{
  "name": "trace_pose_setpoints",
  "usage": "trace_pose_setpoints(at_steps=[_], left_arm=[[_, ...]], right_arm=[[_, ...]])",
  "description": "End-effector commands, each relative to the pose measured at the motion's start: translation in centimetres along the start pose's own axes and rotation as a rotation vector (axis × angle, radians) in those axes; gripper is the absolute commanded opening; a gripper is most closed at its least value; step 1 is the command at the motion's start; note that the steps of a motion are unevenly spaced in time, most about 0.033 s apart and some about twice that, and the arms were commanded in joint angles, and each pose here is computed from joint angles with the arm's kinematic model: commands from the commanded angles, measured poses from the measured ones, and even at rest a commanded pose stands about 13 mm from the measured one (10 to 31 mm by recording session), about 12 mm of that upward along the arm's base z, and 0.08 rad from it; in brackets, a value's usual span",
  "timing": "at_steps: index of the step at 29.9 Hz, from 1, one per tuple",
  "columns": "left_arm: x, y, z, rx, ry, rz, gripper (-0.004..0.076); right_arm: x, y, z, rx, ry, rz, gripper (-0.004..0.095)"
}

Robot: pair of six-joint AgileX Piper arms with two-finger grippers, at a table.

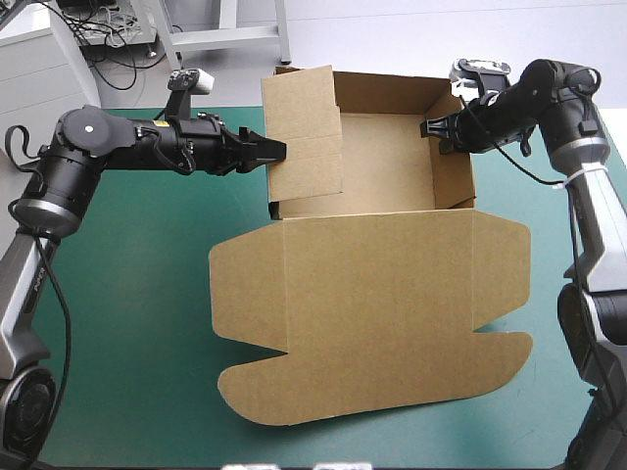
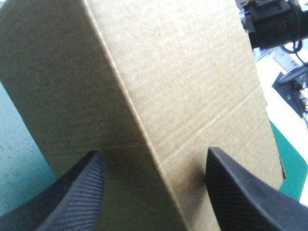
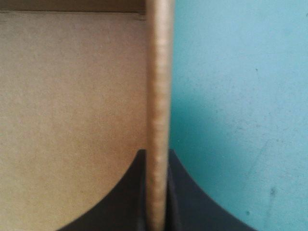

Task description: Fold the box

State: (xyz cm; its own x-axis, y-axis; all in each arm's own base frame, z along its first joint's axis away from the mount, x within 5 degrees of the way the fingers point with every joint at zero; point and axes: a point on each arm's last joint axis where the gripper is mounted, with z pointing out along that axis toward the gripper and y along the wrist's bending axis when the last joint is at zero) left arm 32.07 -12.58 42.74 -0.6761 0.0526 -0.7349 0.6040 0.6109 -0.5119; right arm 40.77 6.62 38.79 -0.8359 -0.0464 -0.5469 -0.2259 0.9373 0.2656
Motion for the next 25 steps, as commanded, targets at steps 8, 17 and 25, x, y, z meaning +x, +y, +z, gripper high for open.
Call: trace_pose_setpoints(at_steps=[8, 17, 25], left_arm=[[-1.6, -2.8, 0.5, -0.116, 0.037, 0.027, 0.0444], [-2.4, -2.9, 0.5, -0.166, 0.066, -0.012, 0.0444], [-2.5, -4.0, 1.8, -0.199, 0.143, 0.0, 0.0444]], right_arm=[[-0.7, 1.5, -3.4, -0.067, -0.121, 0.037, -0.0021], [-0.7, 1.7, -3.5, -0.085, -0.125, 0.044, -0.0021], [-0.7, 2.2, -3.4, -0.106, -0.13, 0.042, -0.0021]])
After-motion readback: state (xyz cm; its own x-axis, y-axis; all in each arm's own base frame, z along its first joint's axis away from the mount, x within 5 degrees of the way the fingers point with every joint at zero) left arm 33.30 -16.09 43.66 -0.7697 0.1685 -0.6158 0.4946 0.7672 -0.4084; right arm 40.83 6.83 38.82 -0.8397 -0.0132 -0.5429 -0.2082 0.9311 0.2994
